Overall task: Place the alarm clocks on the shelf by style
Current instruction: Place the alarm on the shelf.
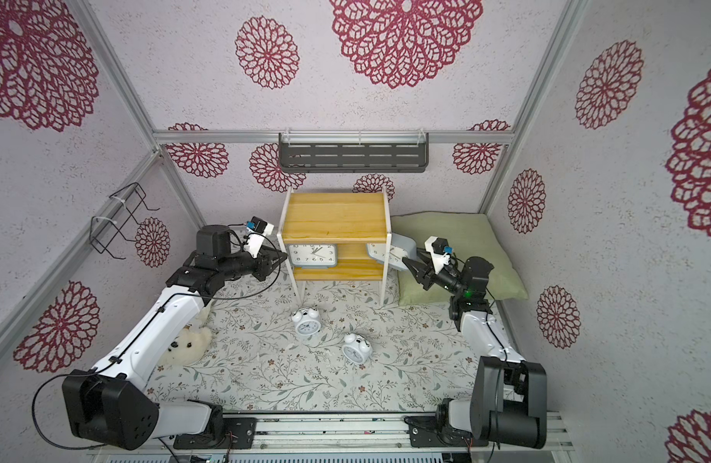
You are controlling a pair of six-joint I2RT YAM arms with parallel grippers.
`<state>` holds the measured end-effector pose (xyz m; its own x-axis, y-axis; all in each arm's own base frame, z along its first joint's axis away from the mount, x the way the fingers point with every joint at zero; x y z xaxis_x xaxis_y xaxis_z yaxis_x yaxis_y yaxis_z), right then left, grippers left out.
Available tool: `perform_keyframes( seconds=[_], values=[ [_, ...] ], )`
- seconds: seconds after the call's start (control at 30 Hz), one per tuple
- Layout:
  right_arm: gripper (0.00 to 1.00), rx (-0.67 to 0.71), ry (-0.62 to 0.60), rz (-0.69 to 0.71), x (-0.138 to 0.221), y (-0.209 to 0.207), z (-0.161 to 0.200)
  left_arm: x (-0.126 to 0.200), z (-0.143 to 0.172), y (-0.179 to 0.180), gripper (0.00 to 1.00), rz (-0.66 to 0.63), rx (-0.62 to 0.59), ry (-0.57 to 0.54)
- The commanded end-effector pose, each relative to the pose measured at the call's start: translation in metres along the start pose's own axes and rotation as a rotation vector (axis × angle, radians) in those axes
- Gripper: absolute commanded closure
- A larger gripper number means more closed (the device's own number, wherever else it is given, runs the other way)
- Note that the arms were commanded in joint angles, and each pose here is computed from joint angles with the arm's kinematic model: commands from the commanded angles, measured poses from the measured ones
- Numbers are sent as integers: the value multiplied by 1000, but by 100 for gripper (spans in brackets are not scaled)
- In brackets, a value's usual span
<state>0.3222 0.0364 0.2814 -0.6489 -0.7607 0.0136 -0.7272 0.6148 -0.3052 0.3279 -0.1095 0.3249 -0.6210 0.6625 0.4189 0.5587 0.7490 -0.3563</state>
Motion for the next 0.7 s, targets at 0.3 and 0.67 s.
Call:
perform_keyframes(
  seconds=[0.3,0.67],
  values=[
    [85,79,-125,-205,-25,-25,-11,2,-9,-2,78,13,-39,-34],
    [86,40,-143,-313,-60,-35,5,5,-8,-3,78,14,-51,-28]
  ],
)
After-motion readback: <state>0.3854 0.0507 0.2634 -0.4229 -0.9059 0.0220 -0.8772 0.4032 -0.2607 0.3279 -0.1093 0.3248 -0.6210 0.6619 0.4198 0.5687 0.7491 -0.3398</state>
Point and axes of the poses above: each gripper's point midway between its finger pads, its own x axis back along the fingers, its own y axis along the line the jaws close on, z = x × y, the point moved 9 cm from there along x, back along the fingers, and after that the axes turned 13 degrees about x, right-handed, at the moved point
